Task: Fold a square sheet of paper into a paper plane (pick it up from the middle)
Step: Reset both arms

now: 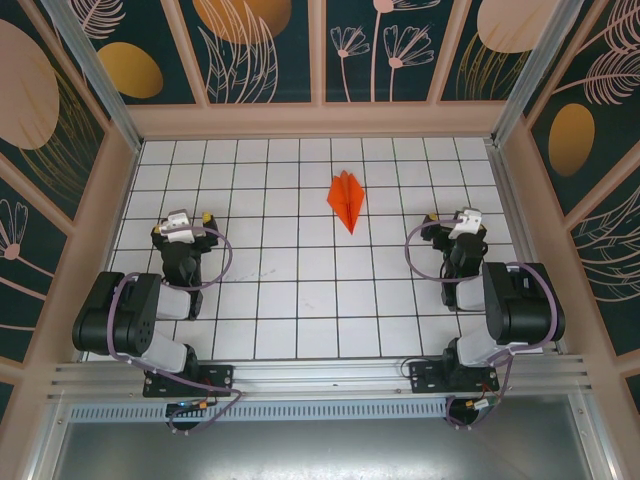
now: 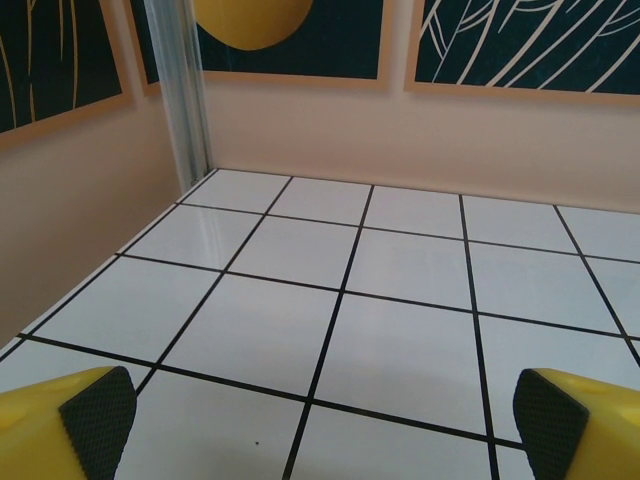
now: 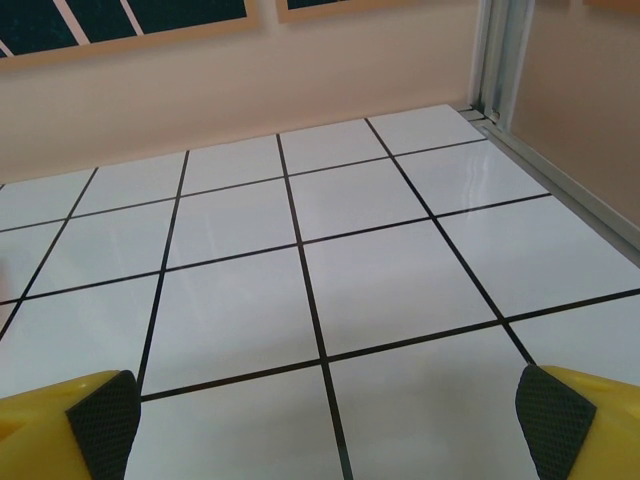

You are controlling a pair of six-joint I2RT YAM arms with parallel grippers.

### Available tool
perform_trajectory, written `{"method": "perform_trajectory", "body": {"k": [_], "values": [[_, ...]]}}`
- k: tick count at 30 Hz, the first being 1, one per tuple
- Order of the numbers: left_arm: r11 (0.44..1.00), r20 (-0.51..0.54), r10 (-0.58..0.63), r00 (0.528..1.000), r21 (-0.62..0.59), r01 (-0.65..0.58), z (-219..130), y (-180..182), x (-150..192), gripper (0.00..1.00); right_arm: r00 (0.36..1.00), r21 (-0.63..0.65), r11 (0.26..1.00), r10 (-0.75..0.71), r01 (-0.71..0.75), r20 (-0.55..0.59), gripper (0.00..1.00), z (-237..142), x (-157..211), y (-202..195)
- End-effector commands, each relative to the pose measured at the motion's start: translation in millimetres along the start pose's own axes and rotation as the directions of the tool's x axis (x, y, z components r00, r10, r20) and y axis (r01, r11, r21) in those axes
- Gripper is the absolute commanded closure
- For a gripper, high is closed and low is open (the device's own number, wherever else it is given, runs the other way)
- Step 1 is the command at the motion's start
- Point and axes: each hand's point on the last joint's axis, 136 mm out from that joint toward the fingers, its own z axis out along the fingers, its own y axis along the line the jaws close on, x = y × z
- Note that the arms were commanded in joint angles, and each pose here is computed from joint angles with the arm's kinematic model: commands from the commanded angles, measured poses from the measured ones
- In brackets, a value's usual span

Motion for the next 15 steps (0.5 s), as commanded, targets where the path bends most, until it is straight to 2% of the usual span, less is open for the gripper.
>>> {"method": "perform_trajectory", "body": {"k": [1,14,15], "values": [[1.000,0.035,-0.024,0.999,-0.018,0.025,2.4,4.2,-9.3,0.01,0.999,-0.026,1.000,0.002,0.000,0.052,0.01,-1.3,-11.0,2.7],[1.000,0.030,-0.021,0.999,-0.008,0.021,3.8,2.1,-8.6,0.01,0.999,-0.027,1.000,0.002,-0.001,0.054,0.01,-1.6,-11.5,2.8],[1.000,0.030,-0.021,0.999,-0.008,0.021,3.8,2.1,-8.8,0.01,0.999,-0.058,0.998,-0.008,0.011,0.053,0.01,-2.5,-10.8,8.1]]}}
